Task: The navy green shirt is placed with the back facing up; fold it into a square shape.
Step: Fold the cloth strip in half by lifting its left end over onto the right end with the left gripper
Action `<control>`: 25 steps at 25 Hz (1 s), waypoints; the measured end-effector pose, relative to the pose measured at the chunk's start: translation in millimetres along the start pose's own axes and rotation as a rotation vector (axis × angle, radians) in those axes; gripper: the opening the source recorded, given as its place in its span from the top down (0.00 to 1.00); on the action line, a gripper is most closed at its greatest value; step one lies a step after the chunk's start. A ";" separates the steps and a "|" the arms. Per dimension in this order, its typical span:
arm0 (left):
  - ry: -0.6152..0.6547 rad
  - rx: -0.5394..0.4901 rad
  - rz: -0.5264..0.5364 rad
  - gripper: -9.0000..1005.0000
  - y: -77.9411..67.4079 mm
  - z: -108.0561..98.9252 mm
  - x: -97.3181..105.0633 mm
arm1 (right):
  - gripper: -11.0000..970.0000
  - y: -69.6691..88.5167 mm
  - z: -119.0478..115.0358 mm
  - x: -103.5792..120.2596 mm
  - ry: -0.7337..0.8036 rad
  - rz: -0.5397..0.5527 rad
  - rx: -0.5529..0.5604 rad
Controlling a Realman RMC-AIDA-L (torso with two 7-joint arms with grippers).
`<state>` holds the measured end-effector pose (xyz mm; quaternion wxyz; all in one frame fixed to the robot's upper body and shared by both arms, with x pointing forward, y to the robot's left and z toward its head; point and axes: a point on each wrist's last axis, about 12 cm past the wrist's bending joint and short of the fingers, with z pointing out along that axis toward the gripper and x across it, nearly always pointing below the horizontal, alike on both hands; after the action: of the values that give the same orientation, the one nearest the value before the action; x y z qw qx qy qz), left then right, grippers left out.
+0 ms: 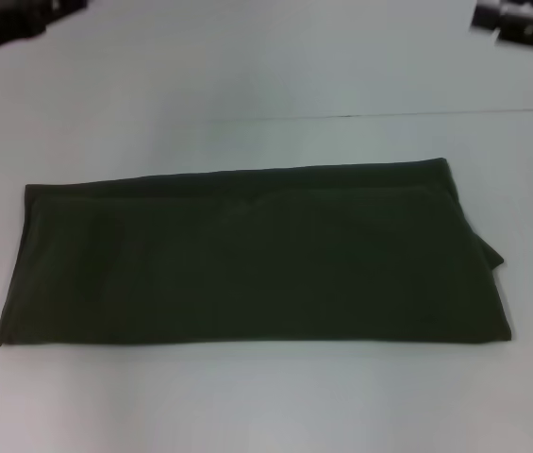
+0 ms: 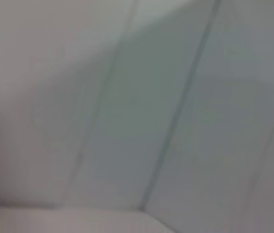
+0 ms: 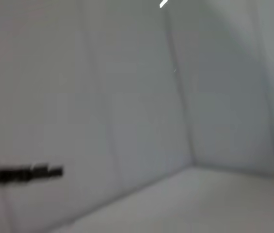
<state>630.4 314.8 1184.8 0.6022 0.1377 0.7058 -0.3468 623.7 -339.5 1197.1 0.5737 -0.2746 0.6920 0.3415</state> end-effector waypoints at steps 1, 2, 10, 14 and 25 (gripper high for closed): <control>0.033 0.023 -0.008 0.12 -1.7 -3.1 0.0 | 0.06 2.6 1.5 1.5 0.026 -0.014 -0.017; 0.063 0.040 -0.020 0.12 -2.8 -6.4 -0.2 | 0.06 6.2 4.2 2.8 0.056 -0.035 -0.038; 0.378 0.029 -0.119 0.12 -4.2 -31.4 9.2 | 0.06 19.3 25.4 15.4 0.199 -0.103 -0.110; 0.534 -0.035 -0.162 0.13 0.2 -38.3 17.1 | 0.06 22.9 32.4 18.5 0.222 -0.122 -0.124; 0.657 -0.229 -0.345 0.13 14.8 -42.5 35.4 | 0.06 35.6 48.5 26.2 0.285 -0.189 -0.193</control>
<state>599.1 345.4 1148.0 0.2882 0.0528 0.9080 -0.2993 620.6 -279.1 1171.8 0.4705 -0.4377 0.7013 0.3087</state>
